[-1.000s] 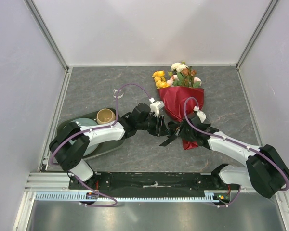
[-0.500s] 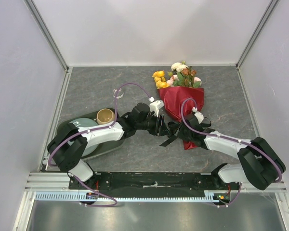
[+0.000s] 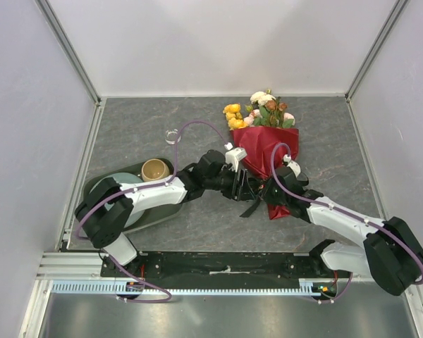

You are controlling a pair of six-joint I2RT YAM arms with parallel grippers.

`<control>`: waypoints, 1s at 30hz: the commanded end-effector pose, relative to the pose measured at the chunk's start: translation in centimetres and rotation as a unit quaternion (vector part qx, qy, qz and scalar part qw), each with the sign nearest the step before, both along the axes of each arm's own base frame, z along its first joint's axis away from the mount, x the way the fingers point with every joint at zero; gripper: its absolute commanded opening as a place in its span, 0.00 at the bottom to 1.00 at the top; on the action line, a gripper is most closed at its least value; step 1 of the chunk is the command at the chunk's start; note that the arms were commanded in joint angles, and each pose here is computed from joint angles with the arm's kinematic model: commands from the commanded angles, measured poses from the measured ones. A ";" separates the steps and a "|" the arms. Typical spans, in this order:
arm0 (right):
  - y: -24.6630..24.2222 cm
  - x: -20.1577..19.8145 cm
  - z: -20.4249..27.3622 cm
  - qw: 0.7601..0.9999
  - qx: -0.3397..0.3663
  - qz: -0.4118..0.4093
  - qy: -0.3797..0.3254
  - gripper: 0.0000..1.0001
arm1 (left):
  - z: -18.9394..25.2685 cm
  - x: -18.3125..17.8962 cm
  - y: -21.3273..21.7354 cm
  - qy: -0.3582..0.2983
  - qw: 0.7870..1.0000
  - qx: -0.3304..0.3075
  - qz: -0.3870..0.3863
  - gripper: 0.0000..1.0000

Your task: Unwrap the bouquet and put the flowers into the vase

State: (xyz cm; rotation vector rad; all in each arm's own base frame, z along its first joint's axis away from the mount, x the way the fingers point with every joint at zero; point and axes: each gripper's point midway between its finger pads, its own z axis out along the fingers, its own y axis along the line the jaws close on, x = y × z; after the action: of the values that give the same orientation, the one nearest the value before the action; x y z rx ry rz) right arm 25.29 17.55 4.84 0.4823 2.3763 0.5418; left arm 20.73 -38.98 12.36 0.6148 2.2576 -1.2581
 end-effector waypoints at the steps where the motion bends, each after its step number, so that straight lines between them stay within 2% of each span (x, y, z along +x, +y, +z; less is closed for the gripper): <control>1: -0.1 -0.3 1.2 1.000 -0.005 0.014 -0.009 0.00 | 2.0 -0.1 -2.3 -0.015 0.999 -0.028 -0.032 0.57; 7: -1.2 -0.5 3.2 0.998 -0.052 0.040 -0.025 0.00 | 1.4 1.0 -3.3 -0.023 0.999 -0.019 -0.030 0.48; 9: -2.0 -0.9 3.4 0.995 -0.079 0.052 -0.020 0.00 | 0.7 1.5 -4.0 -0.031 0.999 -0.009 -0.038 0.41; 14: -2.8 -1.1 4.3 0.994 -0.096 0.053 -0.028 0.00 | -1.3 2.3 -5.9 -0.043 0.998 0.018 -0.048 0.37; 20: -2.6 -1.1 4.1 0.995 -0.081 0.045 -0.025 0.00 | -3.8 4.7 -5.4 -0.075 0.994 0.079 -0.003 0.37; 28: -2.9 -1.3 3.1 0.996 -0.080 0.041 -0.022 0.00 | -4.4 5.9 -5.1 -0.103 0.988 0.113 0.001 0.41; 30: -2.9 -1.3 3.1 0.996 -0.079 0.042 -0.022 0.00 | -4.3 6.1 -5.0 -0.110 0.987 0.115 0.001 0.45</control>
State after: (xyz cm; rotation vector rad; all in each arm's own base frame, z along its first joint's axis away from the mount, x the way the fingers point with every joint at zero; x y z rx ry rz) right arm 23.48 14.65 7.46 0.2890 2.4174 0.3785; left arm 25.21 -43.67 7.19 0.7468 2.3083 -0.9625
